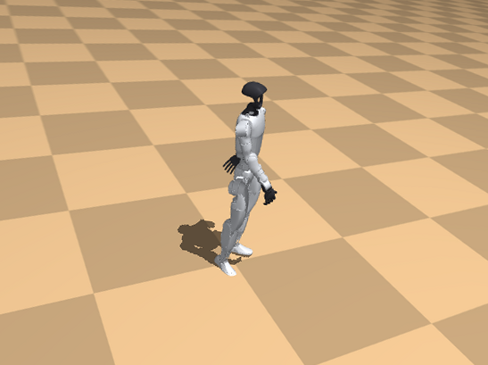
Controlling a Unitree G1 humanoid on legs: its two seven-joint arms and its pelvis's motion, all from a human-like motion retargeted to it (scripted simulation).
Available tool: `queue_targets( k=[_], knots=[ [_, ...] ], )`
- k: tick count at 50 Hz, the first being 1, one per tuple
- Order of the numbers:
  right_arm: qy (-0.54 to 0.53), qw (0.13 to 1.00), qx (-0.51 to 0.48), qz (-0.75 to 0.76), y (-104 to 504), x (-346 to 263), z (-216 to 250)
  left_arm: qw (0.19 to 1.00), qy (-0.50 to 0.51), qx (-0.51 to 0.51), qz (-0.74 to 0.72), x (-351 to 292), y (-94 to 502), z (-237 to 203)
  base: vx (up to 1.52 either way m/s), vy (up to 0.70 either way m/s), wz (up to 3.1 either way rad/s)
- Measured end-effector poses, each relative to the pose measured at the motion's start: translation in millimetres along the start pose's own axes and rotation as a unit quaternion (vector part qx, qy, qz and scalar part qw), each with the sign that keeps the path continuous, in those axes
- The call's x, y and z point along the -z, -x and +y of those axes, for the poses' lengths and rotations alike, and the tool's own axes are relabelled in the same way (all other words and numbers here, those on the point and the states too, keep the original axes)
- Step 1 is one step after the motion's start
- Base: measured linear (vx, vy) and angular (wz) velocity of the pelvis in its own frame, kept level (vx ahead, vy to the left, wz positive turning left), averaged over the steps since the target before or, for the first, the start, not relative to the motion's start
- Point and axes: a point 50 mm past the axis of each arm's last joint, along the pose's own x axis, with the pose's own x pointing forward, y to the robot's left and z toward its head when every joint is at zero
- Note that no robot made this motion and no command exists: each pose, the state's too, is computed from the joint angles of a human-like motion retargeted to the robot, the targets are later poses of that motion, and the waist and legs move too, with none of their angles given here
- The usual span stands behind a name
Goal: In place motions
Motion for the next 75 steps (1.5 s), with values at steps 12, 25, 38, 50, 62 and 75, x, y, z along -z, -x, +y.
queue_targets(
  k=[12, 25, 38, 50, 62, 75],
  knots=[
    [0.051, 0.982, 0.069, -0.171, 22, -72, -30, 0.98, 0.189, 0.026, 0.053, 50, -7, 1, 0.03, 0.0, 0.27],
    [0.048, 0.968, -0.086, 0.232, 13, 127, 74, 0.973, -0.019, 0.043, -0.225, -143, 59, -18, 0.09, 0.05, 0.16],
    [-0.278, 0.917, -0.061, 0.278, 39, 186, 135, 0.928, -0.111, 0.008, -0.355, -216, 119, -34, 0.01, 0.02, -0.22],
    [-0.254, 0.939, -0.062, 0.223, 28, 167, 109, 0.962, -0.108, 0.029, -0.25, -172, 80, -28, -0.09, -0.01, -0.52],
    [-0.081, 0.963, -0.09, 0.242, 27, 164, 101, 0.983, -0.006, 0.027, -0.183, -129, 52, -14, -0.11, -0.07, 0.16],
    [-0.17, 0.958, -0.063, 0.224, 26, 161, 94, 0.983, 0.047, 0.039, -0.171, -110, 40, -10, -0.18, -0.07, 0.37]
  ],
)
